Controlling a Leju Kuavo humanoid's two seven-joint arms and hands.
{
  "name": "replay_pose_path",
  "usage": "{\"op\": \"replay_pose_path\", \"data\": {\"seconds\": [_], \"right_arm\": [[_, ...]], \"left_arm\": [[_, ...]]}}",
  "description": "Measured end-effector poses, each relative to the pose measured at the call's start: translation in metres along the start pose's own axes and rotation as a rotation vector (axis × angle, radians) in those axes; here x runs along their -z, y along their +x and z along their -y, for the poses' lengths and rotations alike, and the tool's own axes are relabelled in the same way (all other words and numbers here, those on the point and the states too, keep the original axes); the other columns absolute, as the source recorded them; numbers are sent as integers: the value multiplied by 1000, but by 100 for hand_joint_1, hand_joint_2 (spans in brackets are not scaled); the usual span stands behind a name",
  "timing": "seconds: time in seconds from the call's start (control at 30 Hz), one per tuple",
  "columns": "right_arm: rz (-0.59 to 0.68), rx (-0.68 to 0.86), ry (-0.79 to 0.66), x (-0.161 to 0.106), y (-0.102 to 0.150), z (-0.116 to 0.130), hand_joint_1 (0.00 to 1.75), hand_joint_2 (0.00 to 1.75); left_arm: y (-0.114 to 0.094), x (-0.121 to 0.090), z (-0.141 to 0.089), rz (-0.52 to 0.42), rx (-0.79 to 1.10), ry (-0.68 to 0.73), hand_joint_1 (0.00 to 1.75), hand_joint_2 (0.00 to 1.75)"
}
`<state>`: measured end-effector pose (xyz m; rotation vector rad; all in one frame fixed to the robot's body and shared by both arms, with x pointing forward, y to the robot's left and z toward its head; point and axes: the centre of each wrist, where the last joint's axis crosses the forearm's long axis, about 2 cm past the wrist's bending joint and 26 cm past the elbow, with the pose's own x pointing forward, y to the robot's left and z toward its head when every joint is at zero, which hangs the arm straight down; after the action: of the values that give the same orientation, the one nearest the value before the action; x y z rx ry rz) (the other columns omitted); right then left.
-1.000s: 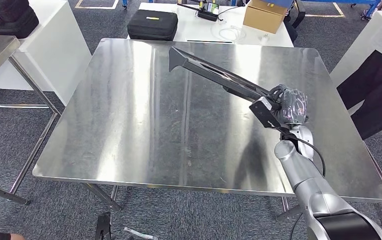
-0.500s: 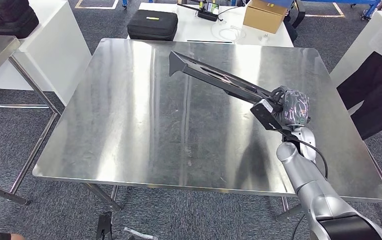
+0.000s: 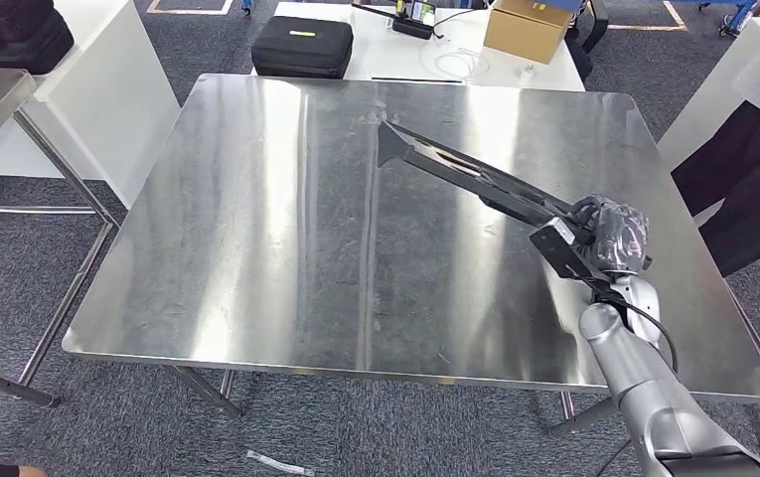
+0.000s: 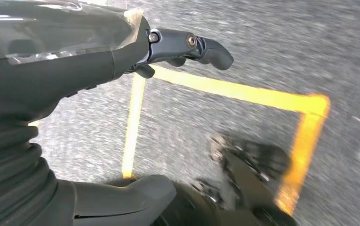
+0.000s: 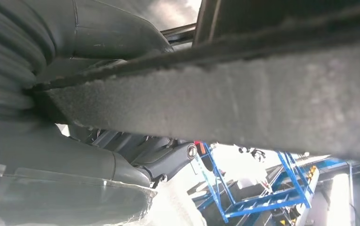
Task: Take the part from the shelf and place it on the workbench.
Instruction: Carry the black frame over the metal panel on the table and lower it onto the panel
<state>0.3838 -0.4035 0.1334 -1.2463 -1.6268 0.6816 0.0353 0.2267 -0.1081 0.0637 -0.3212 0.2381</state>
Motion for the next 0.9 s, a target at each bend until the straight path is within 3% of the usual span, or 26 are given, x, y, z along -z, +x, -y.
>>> {"op": "replay_pose_path", "data": {"seconds": [0.5, 0.9], "right_arm": [[40, -9, -44, 35, 20, 16, 173, 175], [66, 31, -46, 55, 48, 9, 173, 175]], "left_arm": [[-3, 1, -11, -67, -37, 35, 0, 175], [-3, 1, -12, -60, -64, 71, 0, 175]]}}
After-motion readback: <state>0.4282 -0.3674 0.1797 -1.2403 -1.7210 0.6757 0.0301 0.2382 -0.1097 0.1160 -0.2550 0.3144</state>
